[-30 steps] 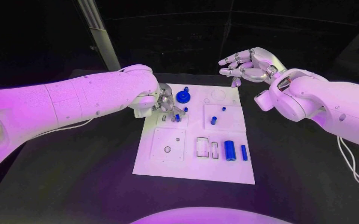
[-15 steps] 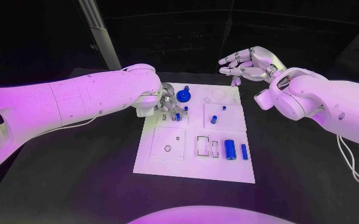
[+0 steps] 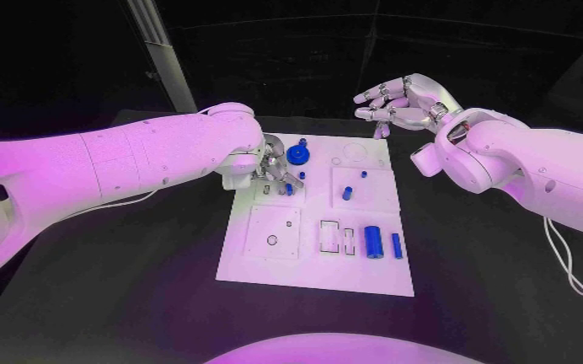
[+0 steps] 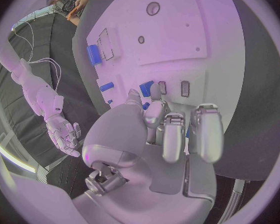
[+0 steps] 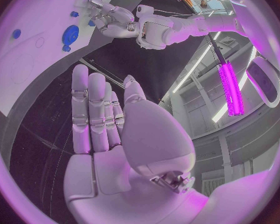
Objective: Assemble the parts on the task board
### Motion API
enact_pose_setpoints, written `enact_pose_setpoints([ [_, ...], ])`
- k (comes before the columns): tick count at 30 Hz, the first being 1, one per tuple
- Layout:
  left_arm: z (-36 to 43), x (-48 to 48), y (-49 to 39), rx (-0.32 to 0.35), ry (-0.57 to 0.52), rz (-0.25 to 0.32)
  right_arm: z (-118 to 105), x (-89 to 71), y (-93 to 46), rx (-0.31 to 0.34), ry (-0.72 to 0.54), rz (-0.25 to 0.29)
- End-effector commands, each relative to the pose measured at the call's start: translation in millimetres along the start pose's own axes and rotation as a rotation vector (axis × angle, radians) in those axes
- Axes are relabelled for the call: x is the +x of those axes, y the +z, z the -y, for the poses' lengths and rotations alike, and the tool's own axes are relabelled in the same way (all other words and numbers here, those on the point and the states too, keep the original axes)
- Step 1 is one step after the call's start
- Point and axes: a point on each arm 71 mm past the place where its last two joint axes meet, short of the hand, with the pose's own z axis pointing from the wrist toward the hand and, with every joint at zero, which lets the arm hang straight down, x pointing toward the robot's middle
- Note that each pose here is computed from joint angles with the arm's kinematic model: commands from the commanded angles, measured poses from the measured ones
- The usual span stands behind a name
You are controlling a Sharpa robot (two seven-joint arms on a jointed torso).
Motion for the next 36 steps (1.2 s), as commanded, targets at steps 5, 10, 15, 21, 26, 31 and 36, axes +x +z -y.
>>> enact_pose_setpoints([
  [5, 1.6, -0.2, 0.8, -0.012, 0.021, -0.01, -1.8, 0.0, 1.1, -0.009, -0.003, 0.004],
  [10, 2.6, -0.2, 1.0, -0.012, 0.025, -0.009, -1.9, 0.5, 1.5, -0.009, -0.002, 0.002],
  [15, 2.9, -0.4, 1.1, -0.011, 0.025, -0.006, -2.0, 1.1, 2.0, -0.01, -0.002, 0.0],
  [21, 3.9, 0.2, 1.1, -0.009, 0.028, -0.01, -2.1, 1.6, 2.5, -0.01, -0.001, -0.003],
  [26, 4.2, 0.6, 0.9, -0.003, 0.03, -0.013, -1.9, 2.0, 2.9, -0.009, 0.0, -0.005],
  [31, 4.2, -0.4, 0.5, 0.005, 0.018, 0.003, -1.7, 2.4, 3.4, -0.008, 0.0, -0.007],
  [36, 2.6, -1.2, -1.1, 0.018, -0.001, 0.026, -1.6, 2.8, 4.1, -0.009, 0.001, -0.01],
])
